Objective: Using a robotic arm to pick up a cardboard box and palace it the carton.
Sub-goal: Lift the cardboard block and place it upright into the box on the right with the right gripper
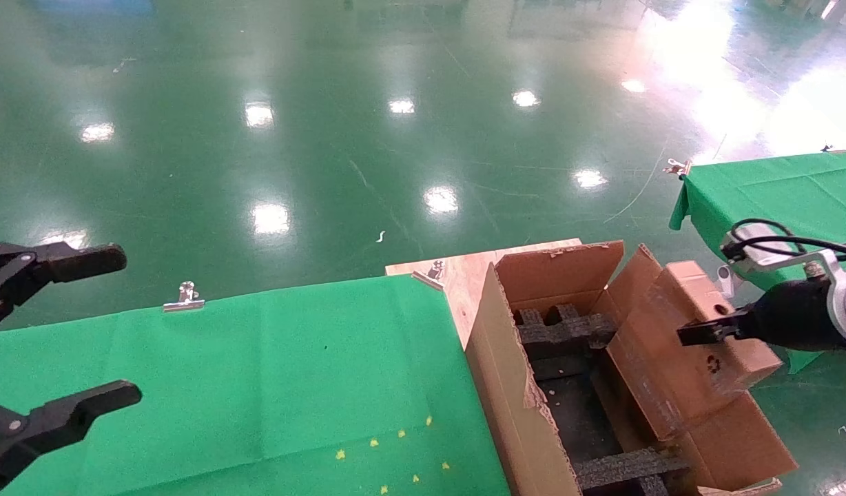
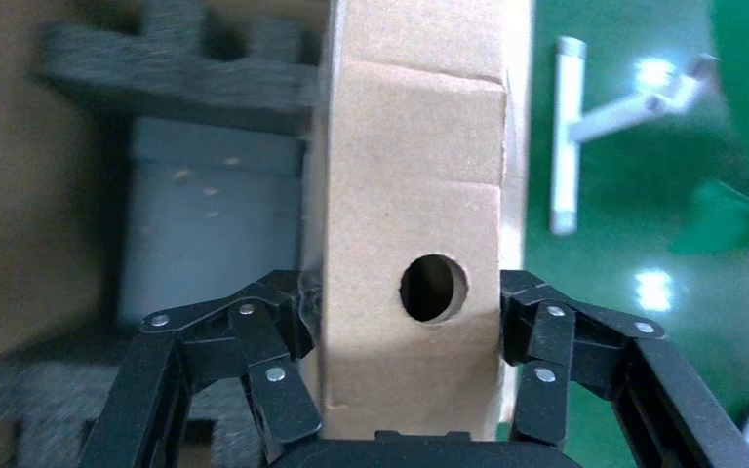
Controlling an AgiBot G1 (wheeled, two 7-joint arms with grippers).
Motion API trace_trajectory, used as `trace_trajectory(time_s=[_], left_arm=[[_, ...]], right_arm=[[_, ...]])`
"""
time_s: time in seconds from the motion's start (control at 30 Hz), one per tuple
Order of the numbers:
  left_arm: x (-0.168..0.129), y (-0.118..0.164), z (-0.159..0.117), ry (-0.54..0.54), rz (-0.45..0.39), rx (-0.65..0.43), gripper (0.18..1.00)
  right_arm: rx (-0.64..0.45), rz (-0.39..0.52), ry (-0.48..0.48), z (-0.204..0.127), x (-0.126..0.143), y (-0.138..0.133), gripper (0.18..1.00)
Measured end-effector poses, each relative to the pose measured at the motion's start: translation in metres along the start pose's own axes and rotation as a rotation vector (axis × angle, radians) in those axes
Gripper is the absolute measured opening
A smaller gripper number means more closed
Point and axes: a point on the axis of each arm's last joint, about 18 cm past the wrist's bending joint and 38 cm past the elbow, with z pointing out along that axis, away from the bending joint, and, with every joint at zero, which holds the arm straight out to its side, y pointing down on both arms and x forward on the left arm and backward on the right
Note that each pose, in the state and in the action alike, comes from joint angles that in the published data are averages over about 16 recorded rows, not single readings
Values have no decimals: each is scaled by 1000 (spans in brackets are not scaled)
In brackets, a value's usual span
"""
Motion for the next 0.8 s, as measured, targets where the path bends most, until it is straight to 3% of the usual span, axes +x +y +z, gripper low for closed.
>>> trace_trajectory(time_s=[0.3,0.8], left_arm=[[0,0,0,0,0,0,1001],[0,0,0,0,0,0,1001]], right_arm=[[-14,46,95,11,-4,-8,278],[-40,22,109,40,-27,-3,278]])
